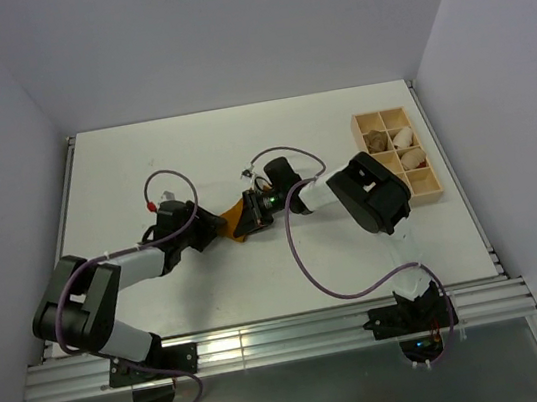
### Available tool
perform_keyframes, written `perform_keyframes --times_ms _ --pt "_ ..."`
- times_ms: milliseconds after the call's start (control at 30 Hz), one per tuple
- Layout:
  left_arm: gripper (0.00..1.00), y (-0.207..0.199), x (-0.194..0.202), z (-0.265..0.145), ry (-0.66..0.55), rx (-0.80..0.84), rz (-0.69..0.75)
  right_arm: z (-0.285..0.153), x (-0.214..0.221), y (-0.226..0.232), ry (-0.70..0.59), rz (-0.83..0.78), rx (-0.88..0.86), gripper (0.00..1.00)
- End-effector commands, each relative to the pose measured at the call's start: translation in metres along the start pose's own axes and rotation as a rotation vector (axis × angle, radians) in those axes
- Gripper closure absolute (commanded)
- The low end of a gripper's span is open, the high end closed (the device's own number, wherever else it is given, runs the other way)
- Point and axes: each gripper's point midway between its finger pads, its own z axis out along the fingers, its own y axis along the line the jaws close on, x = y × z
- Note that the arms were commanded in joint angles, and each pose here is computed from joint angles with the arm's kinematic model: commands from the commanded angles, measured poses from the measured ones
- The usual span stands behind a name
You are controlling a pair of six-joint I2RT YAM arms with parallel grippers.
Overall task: Roll the socks
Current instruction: Roll the sock at the center of the board.
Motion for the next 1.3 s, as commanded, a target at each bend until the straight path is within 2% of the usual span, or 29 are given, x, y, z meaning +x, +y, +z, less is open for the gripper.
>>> perform_keyframes --times_ms 0,233,433,533,633,667,733,900,1000,1133,1267 --pt "0.41 0.007 -0.003 0.007 -0.021 -0.041 0.001 0.004 0.030 -0.035 0.071 0.119 0.097 1.00" --pt "0.51 0.014 0.001 0.012 -0.012 -0.078 0.022 0.005 0.030 -0.035 0.077 0.128 0.094 1.00" --pt "0.69 0.015 0.005 0.016 0.015 -0.112 0.067 0.004 0.028 -0.036 0.076 0.116 0.110 1.00" --pt "0.74 0.014 0.004 0.017 0.023 -0.123 0.091 0.003 0.028 -0.036 0.076 0.108 0.121 0.99" --pt "0.83 0.013 0.004 0.017 0.035 -0.148 0.122 -0.002 0.024 -0.033 0.071 0.075 0.140 0.92" --pt "0.84 0.014 0.004 0.017 0.044 -0.168 0.130 -0.004 0.023 -0.032 0.072 0.053 0.155 0.89" --pt "0.86 0.014 0.004 0.016 0.055 -0.180 0.156 -0.011 0.012 -0.025 0.036 0.002 0.188 0.78" --pt "0.87 0.013 0.000 0.011 0.066 -0.269 0.234 -0.033 -0.008 -0.021 -0.039 -0.144 0.336 0.54" --pt "0.87 0.010 -0.001 0.010 0.075 -0.279 0.253 -0.045 -0.016 -0.009 -0.092 -0.249 0.388 0.45" --pt "0.87 0.009 0.001 0.011 0.094 -0.289 0.262 -0.064 -0.030 -0.006 -0.196 -0.432 0.574 0.40" --pt "0.87 0.007 0.002 0.012 0.106 -0.295 0.271 -0.056 -0.024 0.016 -0.229 -0.666 0.654 0.34"
